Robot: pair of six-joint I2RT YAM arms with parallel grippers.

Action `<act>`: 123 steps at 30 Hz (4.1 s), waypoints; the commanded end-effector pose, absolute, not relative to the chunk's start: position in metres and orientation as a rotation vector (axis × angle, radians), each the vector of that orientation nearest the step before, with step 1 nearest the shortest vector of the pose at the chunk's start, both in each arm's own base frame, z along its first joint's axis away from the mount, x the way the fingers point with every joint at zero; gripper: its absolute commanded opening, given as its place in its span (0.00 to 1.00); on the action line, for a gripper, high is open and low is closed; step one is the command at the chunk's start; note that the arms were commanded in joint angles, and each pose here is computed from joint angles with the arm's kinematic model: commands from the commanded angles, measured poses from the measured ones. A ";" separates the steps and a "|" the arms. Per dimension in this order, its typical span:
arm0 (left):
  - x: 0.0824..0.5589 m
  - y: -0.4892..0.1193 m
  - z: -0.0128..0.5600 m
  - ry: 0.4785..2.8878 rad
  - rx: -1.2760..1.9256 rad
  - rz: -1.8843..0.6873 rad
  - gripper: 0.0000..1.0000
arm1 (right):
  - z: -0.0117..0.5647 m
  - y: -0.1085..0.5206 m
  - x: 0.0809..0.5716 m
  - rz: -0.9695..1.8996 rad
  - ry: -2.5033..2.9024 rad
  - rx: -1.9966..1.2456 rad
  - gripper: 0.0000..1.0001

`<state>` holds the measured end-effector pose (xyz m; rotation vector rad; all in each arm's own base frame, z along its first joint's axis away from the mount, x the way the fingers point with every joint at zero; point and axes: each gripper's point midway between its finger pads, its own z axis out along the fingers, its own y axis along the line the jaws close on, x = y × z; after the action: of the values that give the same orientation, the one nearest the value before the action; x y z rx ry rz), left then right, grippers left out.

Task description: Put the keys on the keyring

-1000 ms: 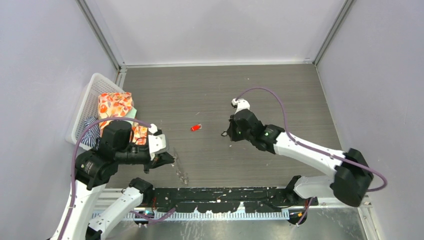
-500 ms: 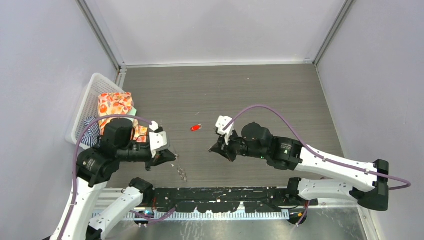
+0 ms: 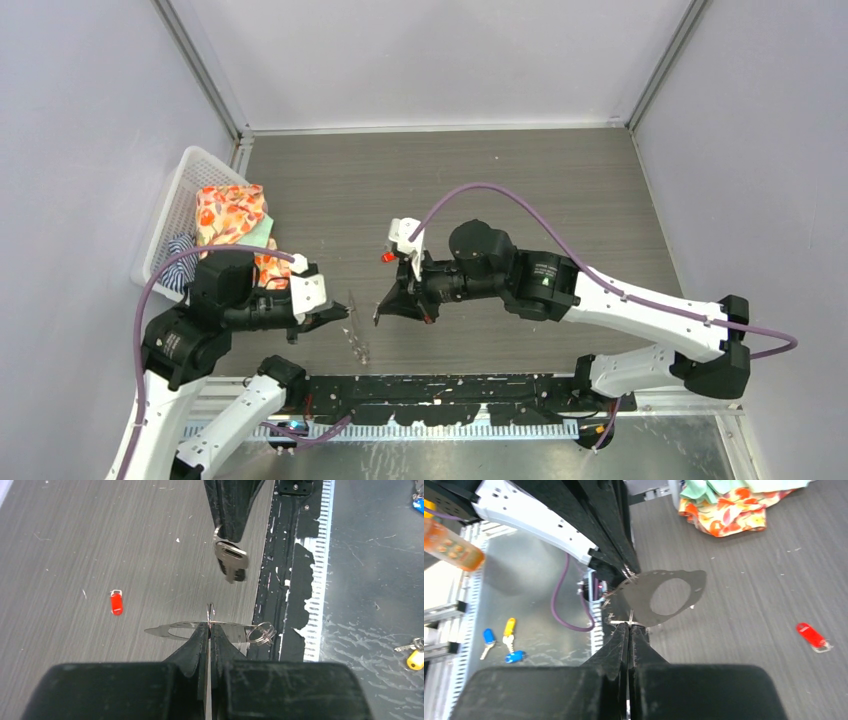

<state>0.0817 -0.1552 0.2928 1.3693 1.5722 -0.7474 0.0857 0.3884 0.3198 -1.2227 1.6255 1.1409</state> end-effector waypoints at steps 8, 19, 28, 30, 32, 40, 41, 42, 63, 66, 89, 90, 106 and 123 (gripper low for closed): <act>0.104 -0.153 0.305 1.441 1.365 -0.582 0.00 | 0.350 0.409 0.063 1.295 1.722 -1.221 0.01; 0.108 -0.151 0.306 1.432 1.348 -0.555 0.00 | 0.344 0.427 0.080 1.166 1.749 -1.147 0.01; 0.105 -0.152 0.305 1.421 1.354 -0.565 0.00 | 0.347 0.438 0.095 1.139 1.726 -1.061 0.01; 0.104 -0.152 0.305 1.419 1.355 -0.567 0.00 | 0.345 0.441 0.096 1.136 1.732 -1.057 0.01; 0.104 -0.152 0.304 1.418 1.355 -0.567 0.00 | 0.345 0.443 0.096 1.144 1.731 -1.057 0.01; 0.104 -0.151 0.304 1.417 1.349 -0.563 0.00 | 0.341 0.449 0.094 1.161 1.744 -1.066 0.01; 0.104 -0.151 0.304 1.419 1.349 -0.563 0.00 | 0.341 0.449 0.094 1.162 1.744 -1.062 0.01; 0.104 -0.151 0.304 1.417 1.348 -0.562 0.00 | 0.342 0.450 0.094 1.165 1.743 -1.060 0.01; 0.106 -0.145 0.295 1.429 1.368 -0.514 0.00 | 0.355 0.447 0.106 1.186 1.785 -0.874 0.01; 0.104 -0.145 0.297 1.419 1.368 -0.513 0.00 | 0.351 0.451 0.107 1.182 1.815 -0.863 0.01; 0.098 -0.141 0.295 1.387 1.394 -0.486 0.00 | 0.355 0.445 0.110 1.221 1.851 -0.741 0.01; 0.098 -0.141 0.294 1.389 1.395 -0.488 0.00 | 0.355 0.445 0.108 1.232 1.849 -0.745 0.01; 0.104 -0.141 0.295 1.438 1.351 -0.491 0.00 | 0.353 0.428 0.092 1.287 1.881 -0.826 0.01; 0.106 -0.142 0.296 1.434 1.349 -0.491 0.00 | 0.349 0.443 0.091 1.288 1.925 -0.872 0.01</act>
<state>0.1007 -0.1386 0.2894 1.3643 1.4549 -0.4937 0.0892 0.4381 0.3205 -0.8943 1.9909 1.2327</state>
